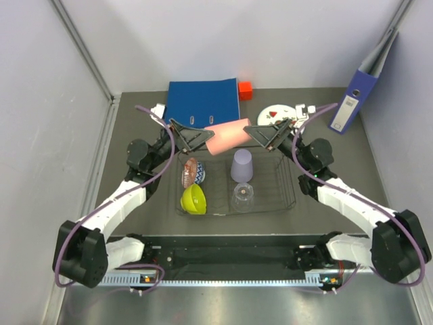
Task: Unload the mixed dishes from the dish rack
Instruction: Place the cup at the center of the board.
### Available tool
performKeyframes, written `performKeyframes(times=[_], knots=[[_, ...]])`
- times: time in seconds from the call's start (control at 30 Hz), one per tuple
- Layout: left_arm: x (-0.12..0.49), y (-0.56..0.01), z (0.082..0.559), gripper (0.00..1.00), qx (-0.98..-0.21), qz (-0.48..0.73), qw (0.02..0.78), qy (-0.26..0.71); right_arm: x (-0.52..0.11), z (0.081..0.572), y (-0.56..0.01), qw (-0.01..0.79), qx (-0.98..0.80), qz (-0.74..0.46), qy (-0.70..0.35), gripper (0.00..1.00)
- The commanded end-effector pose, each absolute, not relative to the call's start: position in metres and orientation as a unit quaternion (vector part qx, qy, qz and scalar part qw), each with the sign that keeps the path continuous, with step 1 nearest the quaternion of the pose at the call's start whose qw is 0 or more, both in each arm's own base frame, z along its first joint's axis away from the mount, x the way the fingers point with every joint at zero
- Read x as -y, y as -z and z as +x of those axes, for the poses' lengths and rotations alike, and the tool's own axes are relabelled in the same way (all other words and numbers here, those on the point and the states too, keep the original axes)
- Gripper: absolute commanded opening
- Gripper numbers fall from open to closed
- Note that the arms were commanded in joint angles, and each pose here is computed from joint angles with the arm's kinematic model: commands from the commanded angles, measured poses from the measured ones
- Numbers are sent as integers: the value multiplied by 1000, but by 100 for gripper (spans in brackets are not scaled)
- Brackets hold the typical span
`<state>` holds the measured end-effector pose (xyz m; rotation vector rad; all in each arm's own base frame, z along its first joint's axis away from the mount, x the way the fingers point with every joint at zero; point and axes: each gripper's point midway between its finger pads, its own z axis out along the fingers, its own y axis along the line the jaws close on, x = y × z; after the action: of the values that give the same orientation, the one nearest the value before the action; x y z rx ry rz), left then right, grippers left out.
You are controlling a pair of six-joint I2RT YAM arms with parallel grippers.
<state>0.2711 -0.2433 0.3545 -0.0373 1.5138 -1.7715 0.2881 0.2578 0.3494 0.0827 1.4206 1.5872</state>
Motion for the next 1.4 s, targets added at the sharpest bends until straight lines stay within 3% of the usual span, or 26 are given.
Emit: performKeyframes(times=[0.0,0.03,0.1,0.17,0.2,0.27,0.37,0.4,0.5,0.6,0.67,0.73,0.87,1.07,1.37], knots=[[252,-373,257,70,-570,28,405,715,-272,280,-381,501,-541,-1,-676,0],[253,-373,257,68,-570,31,406,714,-274,280,-379,499,-542,-1,-676,0],[254,-372,257,53,-573,31,405,712,-277,280,-376,495,-545,-3,-676,0],[254,-369,257,34,-577,30,406,708,-275,280,-373,498,-548,-1,-672,0],[254,-370,256,18,-578,31,407,707,-275,279,-372,498,-549,-2,-671,0],[253,-370,256,1,-581,34,413,700,-271,277,-375,514,-549,-7,-659,0],[252,-365,262,0,-600,27,421,679,-264,279,-374,538,-567,-9,-624,3],[250,-350,271,0,-630,0,412,659,-263,284,-359,529,-599,0,-600,36],[238,-335,287,0,-681,-33,435,587,-247,295,-345,554,-655,15,-514,99],[215,-345,303,0,-714,-19,508,481,-220,306,-351,593,-680,38,-430,100],[177,-337,327,0,-758,-99,529,367,-196,314,-341,601,-714,68,-353,100],[136,-332,347,0,-791,-154,542,237,-175,317,-332,601,-737,94,-295,100],[84,-328,375,0,-819,-197,534,73,-151,318,-320,605,-752,119,-233,100],[1,-287,421,0,-839,-273,470,-13,-144,319,-294,583,-780,123,-194,100],[-13,-177,452,0,-915,-262,305,-36,-134,312,-273,569,-798,122,-154,100]])
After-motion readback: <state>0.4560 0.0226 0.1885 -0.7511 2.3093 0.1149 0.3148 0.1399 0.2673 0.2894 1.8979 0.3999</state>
